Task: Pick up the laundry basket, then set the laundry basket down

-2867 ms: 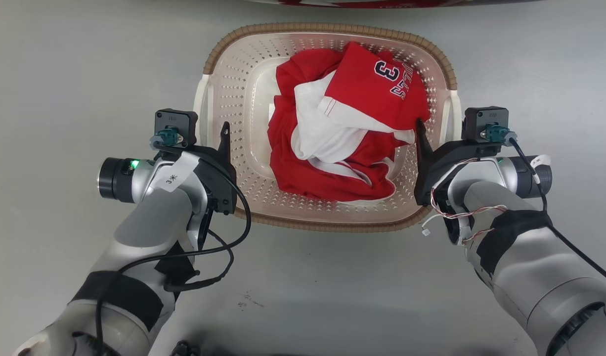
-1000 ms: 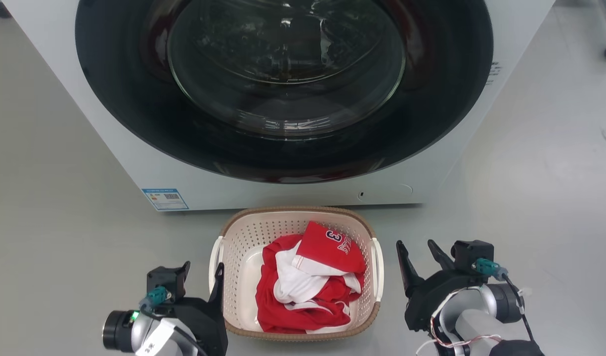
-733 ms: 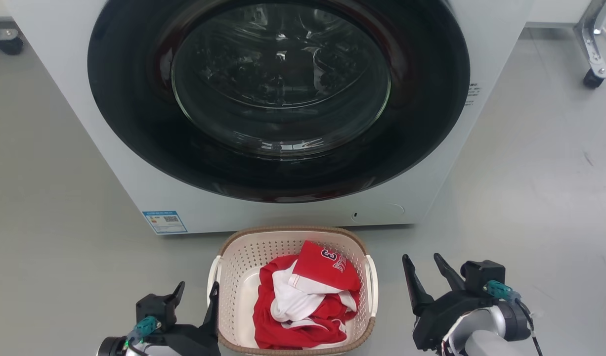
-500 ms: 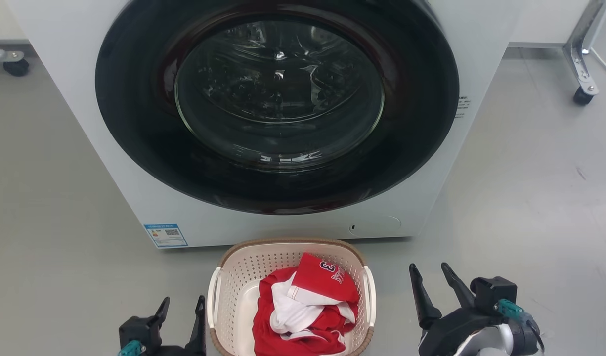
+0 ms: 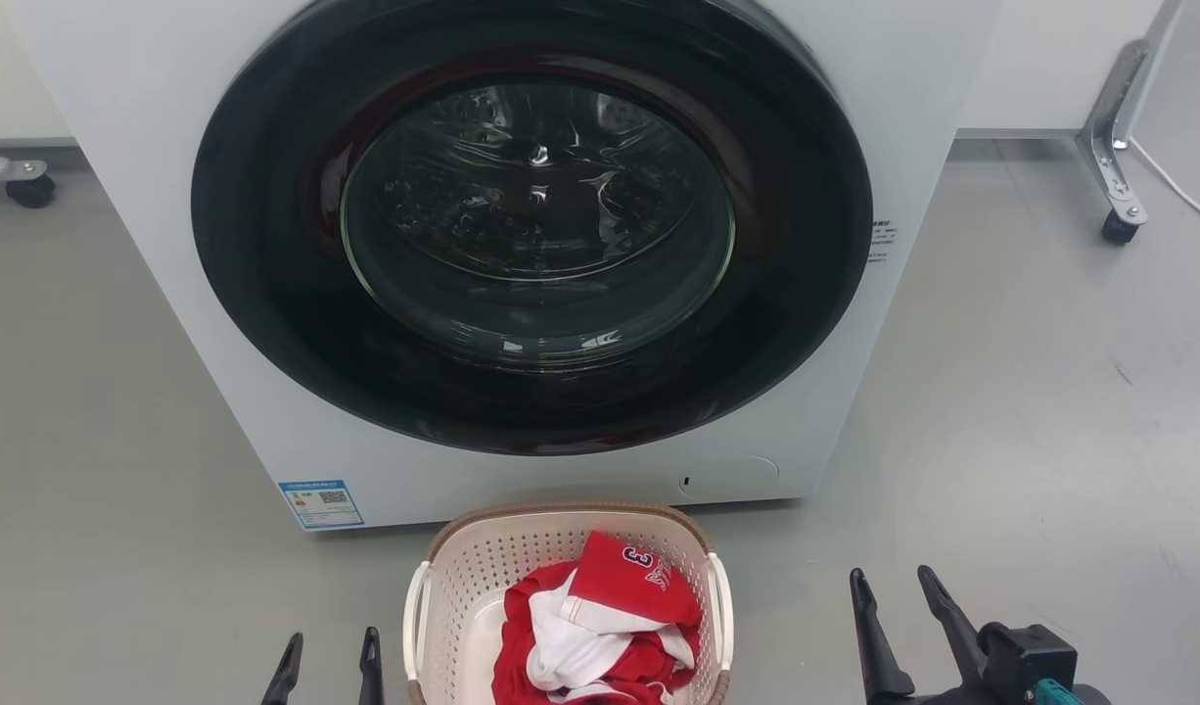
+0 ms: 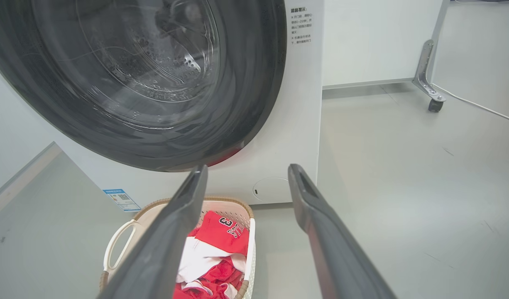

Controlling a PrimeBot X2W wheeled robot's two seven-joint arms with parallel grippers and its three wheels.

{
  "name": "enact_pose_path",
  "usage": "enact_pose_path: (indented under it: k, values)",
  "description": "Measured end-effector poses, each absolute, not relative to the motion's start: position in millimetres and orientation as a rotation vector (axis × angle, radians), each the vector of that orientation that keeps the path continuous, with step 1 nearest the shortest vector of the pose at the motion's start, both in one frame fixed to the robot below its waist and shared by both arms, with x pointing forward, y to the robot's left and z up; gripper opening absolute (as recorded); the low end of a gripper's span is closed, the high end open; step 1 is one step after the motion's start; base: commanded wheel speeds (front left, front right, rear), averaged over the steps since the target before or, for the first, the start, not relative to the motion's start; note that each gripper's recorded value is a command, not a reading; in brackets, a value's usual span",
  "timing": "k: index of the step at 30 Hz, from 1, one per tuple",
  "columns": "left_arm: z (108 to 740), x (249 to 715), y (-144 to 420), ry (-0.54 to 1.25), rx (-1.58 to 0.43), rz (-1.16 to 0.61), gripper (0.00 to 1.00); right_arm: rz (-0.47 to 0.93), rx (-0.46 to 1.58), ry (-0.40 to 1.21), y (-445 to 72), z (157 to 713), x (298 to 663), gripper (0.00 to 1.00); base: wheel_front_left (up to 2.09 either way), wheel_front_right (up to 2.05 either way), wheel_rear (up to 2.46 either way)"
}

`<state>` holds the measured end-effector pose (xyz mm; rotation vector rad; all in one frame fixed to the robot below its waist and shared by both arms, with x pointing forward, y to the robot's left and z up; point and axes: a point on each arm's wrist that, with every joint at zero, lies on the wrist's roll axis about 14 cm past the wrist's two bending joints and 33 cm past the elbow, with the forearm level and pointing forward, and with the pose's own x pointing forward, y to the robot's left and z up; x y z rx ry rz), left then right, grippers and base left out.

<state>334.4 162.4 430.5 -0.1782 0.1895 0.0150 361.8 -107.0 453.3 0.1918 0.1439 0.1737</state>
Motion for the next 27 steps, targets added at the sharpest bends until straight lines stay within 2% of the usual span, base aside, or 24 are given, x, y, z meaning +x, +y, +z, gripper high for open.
enact_pose_path:
  k: [27]
  values:
    - [481.8,318.9,162.3,0.015,-0.122,0.024,1.00,0.109,0.144,0.001,-121.3,488.9,338.6,1.00,0.00,0.00,0.00]
